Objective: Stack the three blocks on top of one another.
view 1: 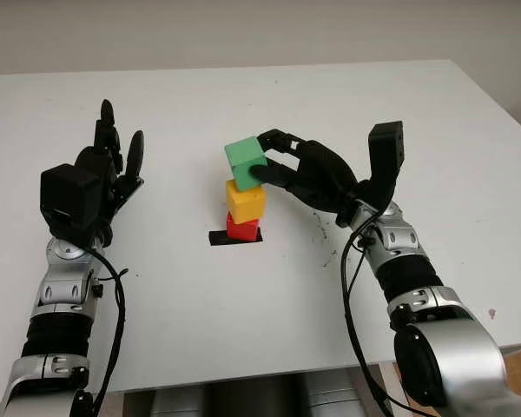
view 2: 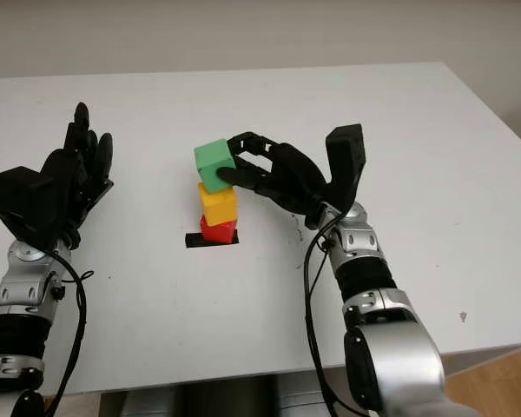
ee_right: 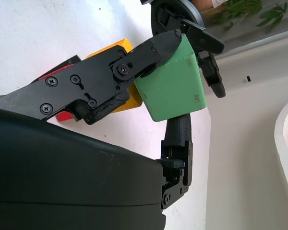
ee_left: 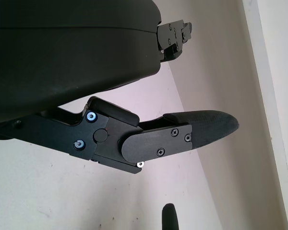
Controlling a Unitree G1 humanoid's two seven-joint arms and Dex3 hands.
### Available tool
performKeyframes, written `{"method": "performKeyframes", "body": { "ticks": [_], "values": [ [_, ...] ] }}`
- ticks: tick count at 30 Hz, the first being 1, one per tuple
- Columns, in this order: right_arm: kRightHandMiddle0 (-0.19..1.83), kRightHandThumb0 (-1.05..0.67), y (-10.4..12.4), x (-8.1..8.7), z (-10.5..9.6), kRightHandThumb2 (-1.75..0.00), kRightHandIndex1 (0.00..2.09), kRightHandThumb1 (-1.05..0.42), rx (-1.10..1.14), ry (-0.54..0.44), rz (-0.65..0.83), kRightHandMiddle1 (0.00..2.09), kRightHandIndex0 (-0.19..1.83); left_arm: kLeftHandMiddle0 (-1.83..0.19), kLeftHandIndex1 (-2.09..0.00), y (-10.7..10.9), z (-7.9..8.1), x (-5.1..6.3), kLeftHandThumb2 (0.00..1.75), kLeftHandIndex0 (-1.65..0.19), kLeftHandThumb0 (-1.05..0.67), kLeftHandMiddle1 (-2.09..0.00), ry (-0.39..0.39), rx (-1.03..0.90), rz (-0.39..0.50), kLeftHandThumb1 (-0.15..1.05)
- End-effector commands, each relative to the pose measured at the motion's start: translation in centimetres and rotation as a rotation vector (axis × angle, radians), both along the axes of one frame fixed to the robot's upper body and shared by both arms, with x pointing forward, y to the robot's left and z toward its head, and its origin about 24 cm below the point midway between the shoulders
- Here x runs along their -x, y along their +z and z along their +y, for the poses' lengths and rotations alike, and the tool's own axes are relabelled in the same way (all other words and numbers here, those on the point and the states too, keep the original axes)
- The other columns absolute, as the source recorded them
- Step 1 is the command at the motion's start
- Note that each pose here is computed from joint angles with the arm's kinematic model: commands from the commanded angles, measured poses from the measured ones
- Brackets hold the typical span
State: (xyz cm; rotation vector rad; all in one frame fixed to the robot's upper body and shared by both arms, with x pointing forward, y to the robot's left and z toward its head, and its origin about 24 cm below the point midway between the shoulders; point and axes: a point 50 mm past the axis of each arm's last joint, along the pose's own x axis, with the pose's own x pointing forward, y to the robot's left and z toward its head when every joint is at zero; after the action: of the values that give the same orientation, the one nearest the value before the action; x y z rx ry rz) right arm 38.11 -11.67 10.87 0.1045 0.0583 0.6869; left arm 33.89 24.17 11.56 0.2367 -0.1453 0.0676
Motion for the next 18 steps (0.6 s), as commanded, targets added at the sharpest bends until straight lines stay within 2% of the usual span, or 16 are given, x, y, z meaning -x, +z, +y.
{"method": "performKeyframes", "body": {
  "ticks": [1, 18],
  "values": [
    [0.29, -0.45, 0.36, 0.01, 0.07, -0.05, 0.05, -1.0, 0.012, 0.007, -0.031, 1.58, 0.18, 0.19, 0.0, 0.9, 0.32, 0.04, 0.61, 0.19, -0.79, 0.0, 0.004, -0.014, -0.033, 1.05],
    [0.33, -0.46, 0.32, 0.36, 0.03, -0.05, 0.06, -0.98, 0.143, -0.007, -0.111, 1.57, 0.2, 0.19, 0.0, 0.86, 0.34, 0.1, 0.62, 0.19, -0.79, 0.0, 0.008, -0.019, -0.033, 1.05]
  ]
}}
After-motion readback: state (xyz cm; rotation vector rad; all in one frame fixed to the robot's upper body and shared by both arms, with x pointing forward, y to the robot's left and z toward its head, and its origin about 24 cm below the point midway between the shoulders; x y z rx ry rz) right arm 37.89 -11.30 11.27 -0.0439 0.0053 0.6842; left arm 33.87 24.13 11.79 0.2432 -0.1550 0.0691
